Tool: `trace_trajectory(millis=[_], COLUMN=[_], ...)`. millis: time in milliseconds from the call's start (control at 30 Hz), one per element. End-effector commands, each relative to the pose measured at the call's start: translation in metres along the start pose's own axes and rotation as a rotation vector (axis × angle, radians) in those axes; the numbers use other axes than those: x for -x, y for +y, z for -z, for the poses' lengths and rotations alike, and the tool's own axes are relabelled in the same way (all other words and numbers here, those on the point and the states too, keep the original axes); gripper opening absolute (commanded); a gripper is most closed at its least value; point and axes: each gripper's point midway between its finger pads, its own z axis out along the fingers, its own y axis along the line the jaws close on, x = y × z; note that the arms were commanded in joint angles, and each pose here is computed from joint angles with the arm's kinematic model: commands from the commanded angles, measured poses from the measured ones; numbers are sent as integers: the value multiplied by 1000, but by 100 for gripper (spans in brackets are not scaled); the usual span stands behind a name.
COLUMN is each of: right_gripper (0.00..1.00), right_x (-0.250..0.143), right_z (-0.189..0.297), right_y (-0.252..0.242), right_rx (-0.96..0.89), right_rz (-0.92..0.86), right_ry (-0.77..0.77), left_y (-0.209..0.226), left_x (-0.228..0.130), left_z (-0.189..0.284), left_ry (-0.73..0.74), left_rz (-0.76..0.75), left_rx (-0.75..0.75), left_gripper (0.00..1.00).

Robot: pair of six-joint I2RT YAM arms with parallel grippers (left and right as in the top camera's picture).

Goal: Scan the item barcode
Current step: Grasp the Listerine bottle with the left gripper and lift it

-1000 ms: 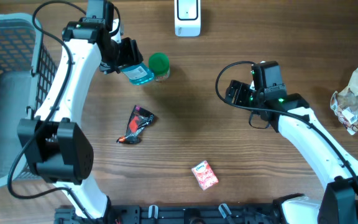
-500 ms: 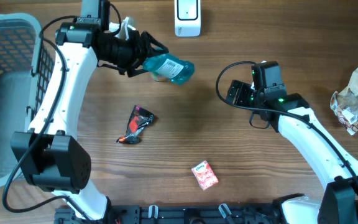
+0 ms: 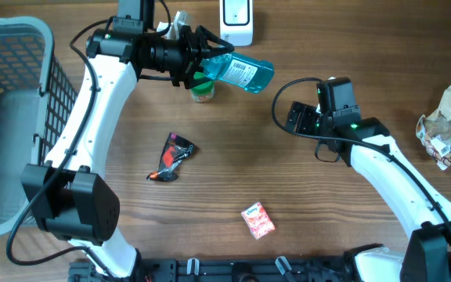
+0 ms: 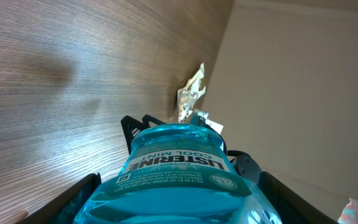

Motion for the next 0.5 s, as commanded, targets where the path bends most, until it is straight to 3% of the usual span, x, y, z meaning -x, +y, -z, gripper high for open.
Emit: trace_trajectory(millis=[0,133,300,467], right_gripper=[100,100,100,100], right_x=[0,0,6,10], right_z=[-3,-3,-3,-3], right_y=[-3,-3,0,-5], right_rx=[-25,-25,-12,-39], right_rz=[23,25,67,75], right_ry=[0,-1,-27,-44], left_y=[-25,-23,-37,-42], left_x=[-9,35,77,100], left_z=[12,8,-2,-9], left_ry=[-3,-251,-650,-732], left_rz=[-55,-218,-503,-570], left_rx=[-61,53,325,329], left_gripper=[52,51,50,48])
